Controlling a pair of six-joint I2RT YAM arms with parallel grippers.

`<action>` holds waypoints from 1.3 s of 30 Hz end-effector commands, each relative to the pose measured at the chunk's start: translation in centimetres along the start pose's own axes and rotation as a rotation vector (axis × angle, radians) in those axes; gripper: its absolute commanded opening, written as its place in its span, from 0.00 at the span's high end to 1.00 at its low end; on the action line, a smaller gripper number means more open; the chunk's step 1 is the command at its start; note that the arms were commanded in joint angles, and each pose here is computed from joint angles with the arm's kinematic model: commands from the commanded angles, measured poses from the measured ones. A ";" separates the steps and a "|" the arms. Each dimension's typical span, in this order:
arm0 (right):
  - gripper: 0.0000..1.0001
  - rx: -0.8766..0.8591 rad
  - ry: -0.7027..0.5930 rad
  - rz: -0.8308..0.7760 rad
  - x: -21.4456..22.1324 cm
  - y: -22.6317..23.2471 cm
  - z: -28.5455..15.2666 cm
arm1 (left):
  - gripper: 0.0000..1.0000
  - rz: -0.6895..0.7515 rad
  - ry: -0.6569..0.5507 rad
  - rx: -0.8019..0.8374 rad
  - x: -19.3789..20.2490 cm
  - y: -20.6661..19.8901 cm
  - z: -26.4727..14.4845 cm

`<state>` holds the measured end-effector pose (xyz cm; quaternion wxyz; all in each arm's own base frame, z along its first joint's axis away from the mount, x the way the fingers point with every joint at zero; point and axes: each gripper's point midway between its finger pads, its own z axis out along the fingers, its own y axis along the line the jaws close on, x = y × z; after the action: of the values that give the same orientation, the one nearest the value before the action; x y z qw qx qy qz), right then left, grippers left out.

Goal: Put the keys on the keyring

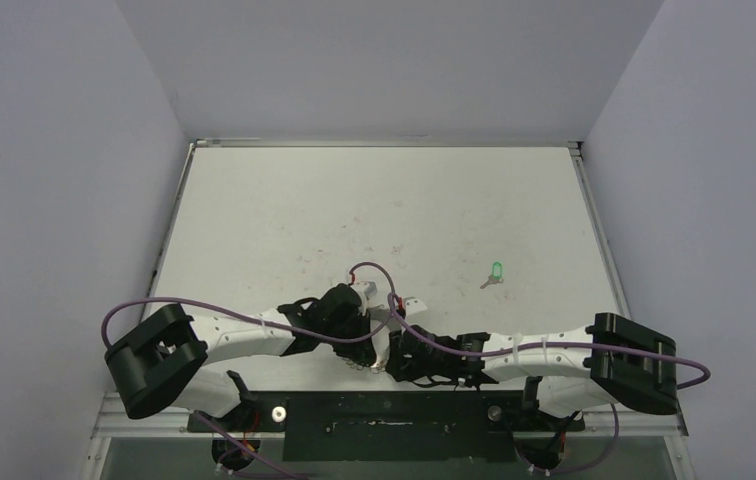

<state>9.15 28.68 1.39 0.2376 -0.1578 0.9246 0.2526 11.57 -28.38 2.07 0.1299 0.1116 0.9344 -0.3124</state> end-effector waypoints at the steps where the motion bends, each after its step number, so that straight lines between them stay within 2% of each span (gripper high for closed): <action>1: 0.72 -0.061 -0.092 -0.022 -2.3 1.5 -0.5 | 0.98 0.054 -0.002 -0.049 -0.6 0.0 0.0; 4: 0.71 -0.074 -0.099 -0.036 -2.5 1.8 -0.8 | 0.96 0.058 -0.010 -0.047 -0.9 -0.2 -0.3; 13: 0.75 -0.100 -0.096 -0.089 -2.2 2.9 -0.3 | 0.85 0.055 -0.056 -0.007 -1.8 -1.4 -1.4; 18: 0.69 -0.077 -0.088 -0.110 -2.0 3.2 0.5 | 0.85 0.050 -0.045 -0.013 -1.4 -1.1 -1.3; 25: 0.70 0.015 -0.098 -0.136 -2.4 2.4 0.6 | 0.85 0.046 -0.037 -0.020 -1.0 -0.7 -1.2; 39: 0.68 0.198 -0.107 -0.363 -3.1 2.8 0.1 | 0.85 0.044 -0.037 -0.041 -0.8 -0.1 -1.2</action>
<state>9.99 29.85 2.10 0.3018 -0.2505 0.9097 0.1364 12.05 -27.61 2.78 0.1467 0.1151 0.9398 -0.2864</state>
